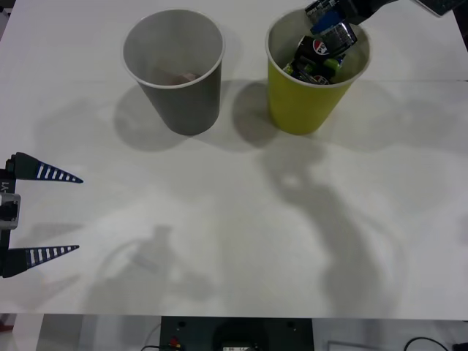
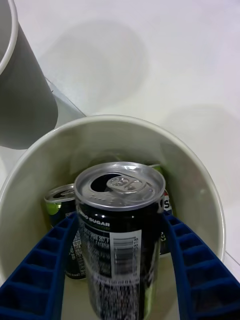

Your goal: Put the can into the green bin and the plastic bottle into the gray bin

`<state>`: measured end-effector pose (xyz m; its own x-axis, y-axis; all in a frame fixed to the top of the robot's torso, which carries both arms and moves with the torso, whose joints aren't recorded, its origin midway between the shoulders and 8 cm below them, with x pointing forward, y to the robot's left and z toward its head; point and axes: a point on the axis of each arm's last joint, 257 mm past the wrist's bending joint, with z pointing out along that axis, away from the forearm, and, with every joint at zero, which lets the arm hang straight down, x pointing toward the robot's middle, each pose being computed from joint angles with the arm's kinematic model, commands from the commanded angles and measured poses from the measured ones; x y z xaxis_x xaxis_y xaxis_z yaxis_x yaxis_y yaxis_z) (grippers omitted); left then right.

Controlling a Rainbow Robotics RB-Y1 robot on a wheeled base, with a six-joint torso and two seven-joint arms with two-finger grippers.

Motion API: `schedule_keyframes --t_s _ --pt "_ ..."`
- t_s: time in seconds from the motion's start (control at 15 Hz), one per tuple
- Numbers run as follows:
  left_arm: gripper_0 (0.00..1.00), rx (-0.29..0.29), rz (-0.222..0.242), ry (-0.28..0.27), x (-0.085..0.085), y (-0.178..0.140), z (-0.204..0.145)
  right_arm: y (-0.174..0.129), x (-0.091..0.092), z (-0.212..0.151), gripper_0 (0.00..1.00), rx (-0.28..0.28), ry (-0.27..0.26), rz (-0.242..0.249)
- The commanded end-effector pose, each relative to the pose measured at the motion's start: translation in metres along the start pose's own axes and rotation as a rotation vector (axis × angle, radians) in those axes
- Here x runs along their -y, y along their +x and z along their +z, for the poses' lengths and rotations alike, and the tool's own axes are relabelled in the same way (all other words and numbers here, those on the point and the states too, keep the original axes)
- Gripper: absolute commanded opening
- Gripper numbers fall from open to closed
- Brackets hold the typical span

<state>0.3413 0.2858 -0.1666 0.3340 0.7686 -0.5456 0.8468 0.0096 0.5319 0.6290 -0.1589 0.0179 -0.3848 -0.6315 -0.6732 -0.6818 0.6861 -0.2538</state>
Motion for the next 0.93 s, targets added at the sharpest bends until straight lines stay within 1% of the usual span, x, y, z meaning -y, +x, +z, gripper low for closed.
schedule_keyframes --t_s 0.07,0.13,0.33,0.47,0.53,0.67,0.8,0.87,0.93 --pt "1.0 0.0 0.0 0.0 0.0 0.0 0.0 0.002 0.0 -0.006 1.0 -0.002 -0.01 -0.008" --pt "1.0 0.0 0.0 0.0 0.0 0.0 0.0 0.005 0.001 -0.012 1.0 -0.006 -0.014 0.0" --pt "1.0 0.0 0.0 0.0 0.0 0.0 0.0 0.013 -0.005 -0.043 1.0 0.003 -0.092 0.0" --pt "1.0 0.0 0.0 0.0 0.0 0.0 0.0 0.026 -0.012 -0.07 1.0 0.032 -0.158 0.007" --pt "1.0 0.0 0.0 0.0 0.0 0.0 0.0 0.032 -0.015 -0.081 1.0 0.042 -0.178 0.002" --pt "1.0 0.0 0.0 0.0 0.0 0.0 0.0 0.047 -0.021 -0.105 1.0 0.068 -0.209 -0.017" --pt "1.0 0.0 0.0 0.0 0.0 0.0 0.0 0.063 -0.028 -0.119 1.0 0.099 -0.238 -0.03" --pt "1.0 0.0 0.0 0.0 0.0 0.0 0.0 0.073 -0.031 -0.124 1.0 0.113 -0.248 -0.066" --pt "1.0 0.0 0.0 0.0 0.0 0.0 0.0 0.084 -0.033 -0.128 1.0 0.116 -0.264 -0.086"
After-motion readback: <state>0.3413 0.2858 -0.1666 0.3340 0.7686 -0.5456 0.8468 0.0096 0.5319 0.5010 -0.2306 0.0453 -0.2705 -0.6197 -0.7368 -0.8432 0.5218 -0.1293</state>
